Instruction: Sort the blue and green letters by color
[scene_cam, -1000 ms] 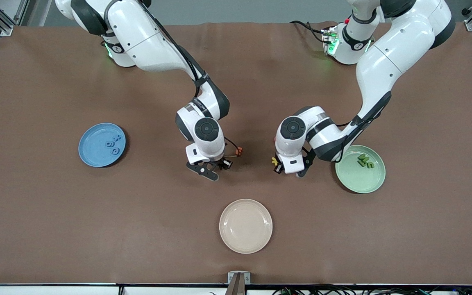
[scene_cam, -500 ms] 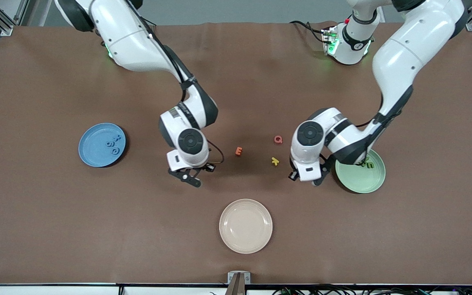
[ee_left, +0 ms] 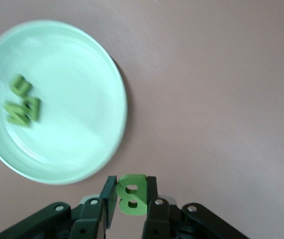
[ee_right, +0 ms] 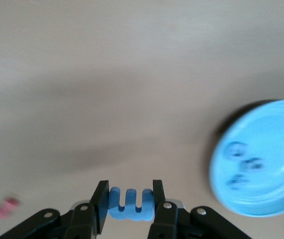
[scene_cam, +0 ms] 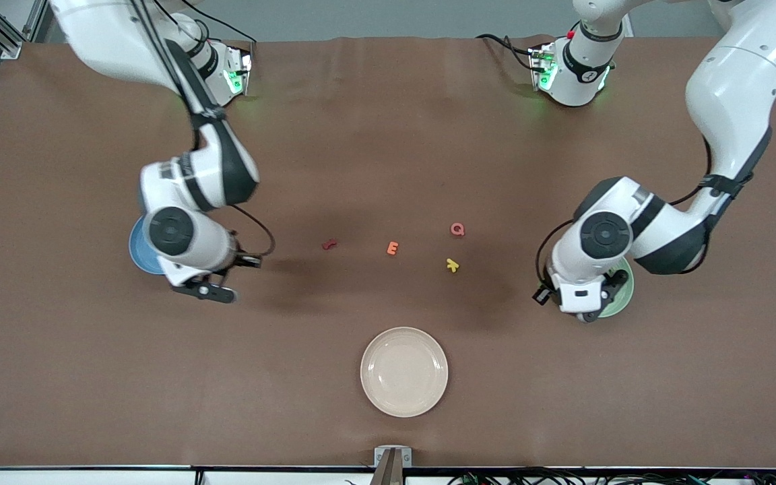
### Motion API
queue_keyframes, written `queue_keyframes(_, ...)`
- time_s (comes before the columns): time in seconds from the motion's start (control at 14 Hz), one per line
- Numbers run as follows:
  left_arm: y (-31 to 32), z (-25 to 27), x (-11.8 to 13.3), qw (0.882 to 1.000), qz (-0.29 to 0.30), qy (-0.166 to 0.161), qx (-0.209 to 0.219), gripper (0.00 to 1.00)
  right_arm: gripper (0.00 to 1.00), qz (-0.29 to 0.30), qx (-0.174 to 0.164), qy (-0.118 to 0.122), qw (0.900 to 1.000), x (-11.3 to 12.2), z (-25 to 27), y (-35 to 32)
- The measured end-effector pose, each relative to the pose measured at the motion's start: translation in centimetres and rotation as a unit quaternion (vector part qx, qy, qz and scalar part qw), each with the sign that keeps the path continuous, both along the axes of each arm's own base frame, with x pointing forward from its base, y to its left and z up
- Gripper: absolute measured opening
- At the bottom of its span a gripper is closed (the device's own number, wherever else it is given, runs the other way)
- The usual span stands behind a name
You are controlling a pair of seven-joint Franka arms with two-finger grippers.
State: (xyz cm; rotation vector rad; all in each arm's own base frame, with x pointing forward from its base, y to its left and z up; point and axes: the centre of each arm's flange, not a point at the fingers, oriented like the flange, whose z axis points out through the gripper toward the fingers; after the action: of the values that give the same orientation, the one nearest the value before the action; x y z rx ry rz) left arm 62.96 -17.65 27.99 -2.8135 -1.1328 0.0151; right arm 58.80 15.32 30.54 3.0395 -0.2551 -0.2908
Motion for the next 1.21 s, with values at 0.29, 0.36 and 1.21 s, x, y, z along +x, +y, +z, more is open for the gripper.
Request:
queue_keyframes(0.29,7.6,-0.3,-0.4,0.998,-0.049,0.03,-0.014,0.28,0.4,0.044,0.028,0.001,0.999,-3.6,0.7,-9.2)
queue_keyframes(0.36,9.3,-0.7,-0.6,0.997,-0.063,0.037,-0.017,0.28,0.4,0.054,0.034,-0.003,0.998,-4.4,0.4,-11.2)
queue_keyframes(1.21,16.4,-7.9,-4.1,0.985,-0.164,0.048,-0.009,0.28,0.52,0.106,0.057,-0.024,0.992,-10.1,-4.8,-22.8)
